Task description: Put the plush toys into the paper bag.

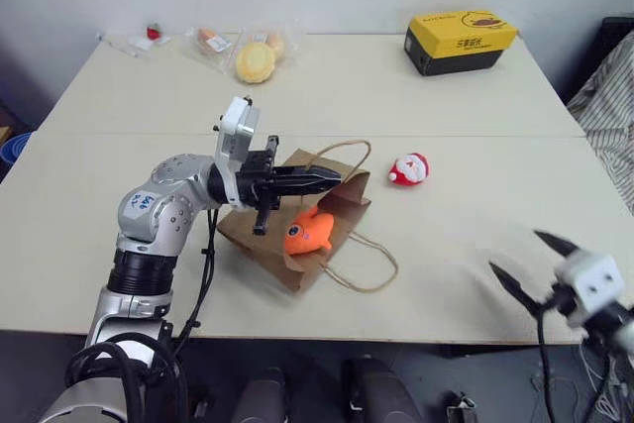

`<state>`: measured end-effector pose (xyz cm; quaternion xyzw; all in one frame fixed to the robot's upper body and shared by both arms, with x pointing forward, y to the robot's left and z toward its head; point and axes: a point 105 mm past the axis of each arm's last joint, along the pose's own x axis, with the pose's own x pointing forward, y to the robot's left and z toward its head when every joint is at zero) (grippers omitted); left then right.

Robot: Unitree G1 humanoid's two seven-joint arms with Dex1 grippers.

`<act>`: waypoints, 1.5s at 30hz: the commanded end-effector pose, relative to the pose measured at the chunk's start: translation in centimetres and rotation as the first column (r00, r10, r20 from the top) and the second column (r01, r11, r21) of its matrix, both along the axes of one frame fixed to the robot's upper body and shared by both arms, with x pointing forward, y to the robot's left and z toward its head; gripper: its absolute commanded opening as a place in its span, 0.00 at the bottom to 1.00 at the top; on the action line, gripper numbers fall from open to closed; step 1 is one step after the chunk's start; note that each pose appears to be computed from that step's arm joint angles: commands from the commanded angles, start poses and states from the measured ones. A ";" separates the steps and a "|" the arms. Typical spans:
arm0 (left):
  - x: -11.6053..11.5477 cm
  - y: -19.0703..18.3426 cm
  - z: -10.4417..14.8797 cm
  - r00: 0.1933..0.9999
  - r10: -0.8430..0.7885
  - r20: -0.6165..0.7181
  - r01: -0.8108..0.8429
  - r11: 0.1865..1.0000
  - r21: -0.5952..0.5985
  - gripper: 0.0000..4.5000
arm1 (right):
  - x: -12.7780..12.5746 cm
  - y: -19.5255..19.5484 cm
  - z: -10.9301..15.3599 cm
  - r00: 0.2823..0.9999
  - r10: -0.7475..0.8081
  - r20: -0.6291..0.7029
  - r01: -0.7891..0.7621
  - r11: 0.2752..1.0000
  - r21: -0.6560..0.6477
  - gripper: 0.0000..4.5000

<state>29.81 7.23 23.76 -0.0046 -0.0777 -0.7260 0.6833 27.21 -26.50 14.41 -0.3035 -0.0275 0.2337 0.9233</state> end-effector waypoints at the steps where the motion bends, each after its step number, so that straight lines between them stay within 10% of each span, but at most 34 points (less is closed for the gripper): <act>1: -0.2 0.1 0.5 0.990 -0.006 0.143 0.001 0.999 0.038 0.00 | 3.5 3.3 0.8 0.994 0.106 -0.017 -0.107 0.992 -0.065 1.00; 15: -0.4 0.6 0.4 0.991 0.012 0.131 -0.016 0.999 0.031 0.00 | 15.3 6.9 0.1 0.985 -0.008 -0.170 -0.048 0.946 -0.321 1.00; 17: -0.4 0.9 0.7 0.991 0.020 0.134 -0.023 0.999 0.026 0.00 | 15.6 7.2 0.8 0.985 -0.019 -0.169 -0.032 0.955 -0.294 0.86; 28: -0.6 1.4 2.3 0.993 0.015 0.117 -0.014 1.000 -0.008 0.00 | 12.6 7.6 3.1 0.973 0.106 -0.207 -0.136 0.981 -0.136 0.09; 38: -0.3 1.3 2.6 0.999 0.007 0.054 -0.006 1.000 -0.020 0.00 | 1.8 15.4 4.5 0.766 0.585 -0.266 -0.567 0.810 0.150 0.07; 45: -0.8 0.6 2.2 0.999 -0.034 0.024 0.034 0.999 -0.017 0.00 | 2.7 21.2 3.1 0.771 0.598 -0.218 -0.553 0.799 0.236 0.07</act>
